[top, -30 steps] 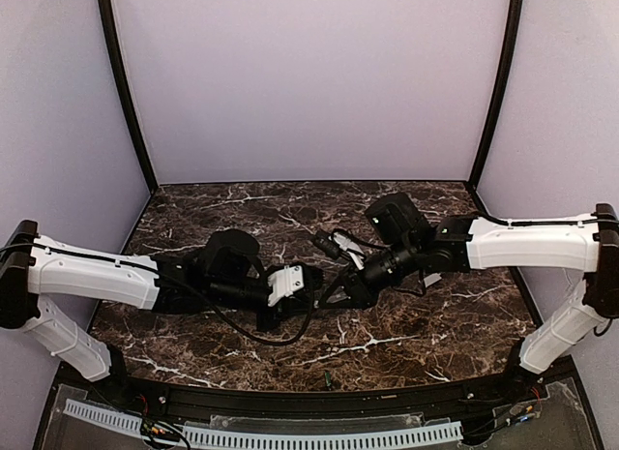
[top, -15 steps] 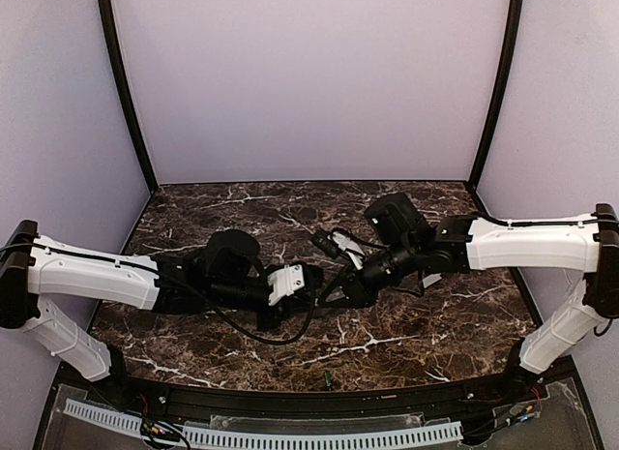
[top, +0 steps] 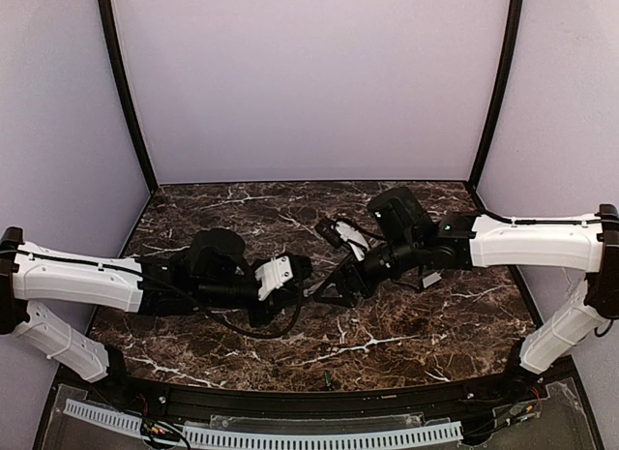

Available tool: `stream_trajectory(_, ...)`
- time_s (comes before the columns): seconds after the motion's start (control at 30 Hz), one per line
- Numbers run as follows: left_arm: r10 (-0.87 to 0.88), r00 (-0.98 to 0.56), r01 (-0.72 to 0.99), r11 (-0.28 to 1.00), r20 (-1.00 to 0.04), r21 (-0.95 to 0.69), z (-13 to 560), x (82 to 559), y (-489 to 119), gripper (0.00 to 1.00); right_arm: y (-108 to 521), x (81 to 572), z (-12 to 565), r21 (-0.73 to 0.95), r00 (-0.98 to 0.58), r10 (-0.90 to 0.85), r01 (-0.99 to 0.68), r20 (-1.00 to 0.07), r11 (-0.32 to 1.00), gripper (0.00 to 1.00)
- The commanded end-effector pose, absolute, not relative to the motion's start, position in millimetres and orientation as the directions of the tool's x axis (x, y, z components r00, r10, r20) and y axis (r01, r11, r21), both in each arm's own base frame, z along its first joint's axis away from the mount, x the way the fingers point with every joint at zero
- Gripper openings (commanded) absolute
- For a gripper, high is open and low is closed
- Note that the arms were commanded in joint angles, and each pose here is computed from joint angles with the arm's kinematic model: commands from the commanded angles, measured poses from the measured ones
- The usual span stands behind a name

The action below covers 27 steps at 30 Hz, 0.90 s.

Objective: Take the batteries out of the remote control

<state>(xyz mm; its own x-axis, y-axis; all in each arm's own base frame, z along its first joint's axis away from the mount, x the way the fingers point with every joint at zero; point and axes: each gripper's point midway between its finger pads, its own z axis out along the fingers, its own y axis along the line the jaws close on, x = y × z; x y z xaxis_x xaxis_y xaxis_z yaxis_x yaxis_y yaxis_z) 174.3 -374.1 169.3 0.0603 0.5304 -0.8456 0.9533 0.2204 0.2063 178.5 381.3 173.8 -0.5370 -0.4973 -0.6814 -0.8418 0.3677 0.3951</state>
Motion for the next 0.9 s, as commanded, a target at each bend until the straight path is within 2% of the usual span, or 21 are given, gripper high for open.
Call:
stream_trajectory(0.0, 0.525, 0.018, 0.938, 0.286, -0.851, 0.197, 169.4, 176.9, -362.1, 0.00, 382.2, 194.1, 209.3, 0.354, -0.497, -0.416, -0.857, -0.762, 0.375, 0.89)
stream_trajectory(0.27, 0.516, -0.132, 0.848, 0.501, -0.846, 0.173, 160.7, 202.4, -338.4, 0.00, 358.7, 223.2, 228.9, 0.256, -0.459, -0.325, -0.821, -0.827, 0.511, 0.92)
stream_trajectory(0.43, 0.428, -0.280, 0.695, 0.708, -0.859, 0.126, 149.8, 226.9, -312.1, 0.01, 334.9, 236.5, 238.8, 0.208, -0.434, -0.280, -0.786, -0.856, 0.583, 0.95)
stream_trajectory(0.63, 0.399, -0.393, 0.541, 0.829, -0.828, 0.143, 128.6, 241.6, -282.7, 0.00, 303.3, 248.6, 246.7, 0.187, -0.432, -0.237, -0.733, -0.870, 0.654, 0.98)
stream_trajectory(0.87, 0.336, -0.563, 0.416, 0.905, -0.755, 0.092, 94.6, 255.5, -244.5, 0.00, 284.2, 243.7, 247.2, 0.185, -0.441, -0.223, -0.708, -0.869, 0.682, 0.99)
